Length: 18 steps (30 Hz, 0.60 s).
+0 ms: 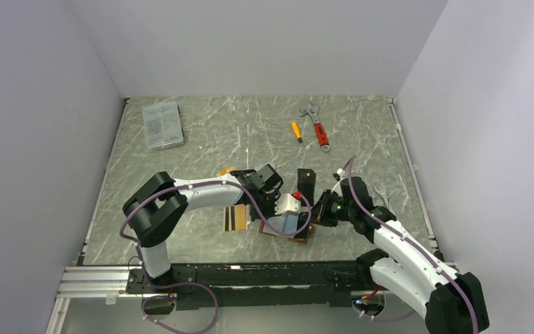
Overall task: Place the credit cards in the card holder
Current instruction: Insert the credit card into the card holder.
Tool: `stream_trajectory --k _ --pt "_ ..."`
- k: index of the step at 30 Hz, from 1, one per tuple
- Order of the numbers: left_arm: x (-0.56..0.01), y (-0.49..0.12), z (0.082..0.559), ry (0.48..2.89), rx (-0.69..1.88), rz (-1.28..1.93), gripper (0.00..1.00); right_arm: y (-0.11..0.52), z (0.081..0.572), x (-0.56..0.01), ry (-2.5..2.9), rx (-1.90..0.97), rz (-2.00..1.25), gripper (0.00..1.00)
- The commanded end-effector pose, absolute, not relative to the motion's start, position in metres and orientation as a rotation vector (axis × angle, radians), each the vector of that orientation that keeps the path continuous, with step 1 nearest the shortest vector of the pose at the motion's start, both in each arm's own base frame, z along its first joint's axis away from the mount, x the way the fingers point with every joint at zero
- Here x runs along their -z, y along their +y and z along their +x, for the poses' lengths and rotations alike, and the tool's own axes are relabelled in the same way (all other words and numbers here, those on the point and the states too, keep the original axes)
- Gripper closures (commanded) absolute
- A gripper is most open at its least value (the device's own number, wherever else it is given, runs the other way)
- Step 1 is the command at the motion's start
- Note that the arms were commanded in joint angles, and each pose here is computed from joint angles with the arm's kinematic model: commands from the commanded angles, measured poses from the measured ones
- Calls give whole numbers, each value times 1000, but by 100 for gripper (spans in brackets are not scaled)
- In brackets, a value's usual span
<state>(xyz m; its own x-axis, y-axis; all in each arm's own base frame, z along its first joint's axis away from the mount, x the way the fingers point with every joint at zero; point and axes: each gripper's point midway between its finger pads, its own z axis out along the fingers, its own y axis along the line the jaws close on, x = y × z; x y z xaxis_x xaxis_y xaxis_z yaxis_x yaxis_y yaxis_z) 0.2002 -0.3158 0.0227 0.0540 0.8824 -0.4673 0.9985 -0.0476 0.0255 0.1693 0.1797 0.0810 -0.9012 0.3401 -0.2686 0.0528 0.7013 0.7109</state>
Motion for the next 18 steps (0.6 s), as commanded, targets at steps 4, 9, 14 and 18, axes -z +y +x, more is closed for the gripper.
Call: stream_trajectory --k 4,9,14,18 --pt "-29 -310 188 1967 591 1981 91 200 188 -108 2438 -1133 253 100" --pt "-35 -310 189 1969 637 1952 91 203 187 -100 2465 -1113 240 100" --pt "-39 -312 190 1970 663 1934 91 207 186 -92 2490 -1104 235 100" --pt "-42 -313 191 1977 693 1916 92 212 187 -90 2497 -1091 217 100"
